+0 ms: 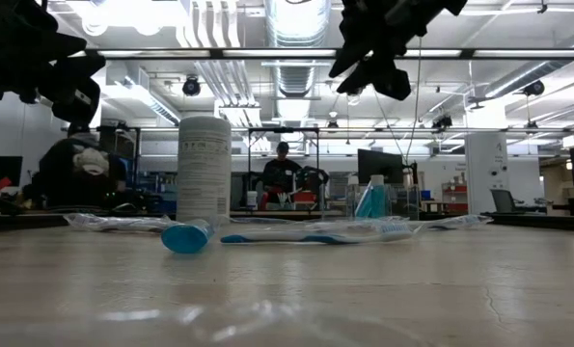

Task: Pick & Place toothbrushing station
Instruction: Put the blue mouthwash into the middle of the transparent organizer

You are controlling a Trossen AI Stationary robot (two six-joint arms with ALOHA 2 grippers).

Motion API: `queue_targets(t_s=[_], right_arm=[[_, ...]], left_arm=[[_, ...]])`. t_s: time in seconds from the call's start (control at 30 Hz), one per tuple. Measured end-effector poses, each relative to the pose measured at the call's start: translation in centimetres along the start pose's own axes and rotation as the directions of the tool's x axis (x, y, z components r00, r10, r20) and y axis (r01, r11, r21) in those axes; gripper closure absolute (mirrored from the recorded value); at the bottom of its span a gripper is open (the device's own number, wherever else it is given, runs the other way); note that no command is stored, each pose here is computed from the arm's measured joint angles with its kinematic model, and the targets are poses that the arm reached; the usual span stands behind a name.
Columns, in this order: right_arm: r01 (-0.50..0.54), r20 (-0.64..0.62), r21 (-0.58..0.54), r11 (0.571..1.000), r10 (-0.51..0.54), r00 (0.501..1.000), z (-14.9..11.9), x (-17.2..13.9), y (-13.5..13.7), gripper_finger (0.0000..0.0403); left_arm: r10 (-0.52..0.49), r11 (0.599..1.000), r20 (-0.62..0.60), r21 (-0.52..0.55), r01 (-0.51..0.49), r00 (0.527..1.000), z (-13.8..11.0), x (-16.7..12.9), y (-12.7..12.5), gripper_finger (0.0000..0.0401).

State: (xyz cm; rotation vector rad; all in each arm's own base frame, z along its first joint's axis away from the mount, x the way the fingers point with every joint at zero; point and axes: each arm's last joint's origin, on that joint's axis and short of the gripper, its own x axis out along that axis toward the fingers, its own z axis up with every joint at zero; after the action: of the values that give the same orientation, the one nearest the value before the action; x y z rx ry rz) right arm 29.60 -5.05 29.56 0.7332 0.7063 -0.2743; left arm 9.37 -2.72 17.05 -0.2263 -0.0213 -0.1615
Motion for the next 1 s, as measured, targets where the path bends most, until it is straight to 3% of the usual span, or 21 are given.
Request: queue_targets(t_s=[0.37,0.6,0.83,1.0], right_arm=[[0.025,0.004,0.113,0.993,-0.025,1.000,-1.6,0.6,2.2,0.0275],[0.123,-0.024,0.103,0.987,-0.121,0.992,-2.8,1.1,2.4,0.0275],[0.126,-0.019,0.063,0.990,-0.125,0.992,-3.4,1.1,3.1,0.0275],[0.129,-0.014,0.092,0.987,-0.128,0.992,-3.3,1.0,3.0,0.0275]], left_arm=[[0.000,1.000,0.000,0.000,0.000,1.000,0.0,0.0,0.0,0.0275],[0.000,1.000,0.000,0.000,0.000,1.000,0.0,0.0,0.0,0.0275],[0.000,1.000,0.000,0.000,0.000,1.000,0.0,0.0,0.0,0.0275],[0.000,1.000,0.000,0.000,0.000,1.000,0.0,0.0,0.0,0.0275]])
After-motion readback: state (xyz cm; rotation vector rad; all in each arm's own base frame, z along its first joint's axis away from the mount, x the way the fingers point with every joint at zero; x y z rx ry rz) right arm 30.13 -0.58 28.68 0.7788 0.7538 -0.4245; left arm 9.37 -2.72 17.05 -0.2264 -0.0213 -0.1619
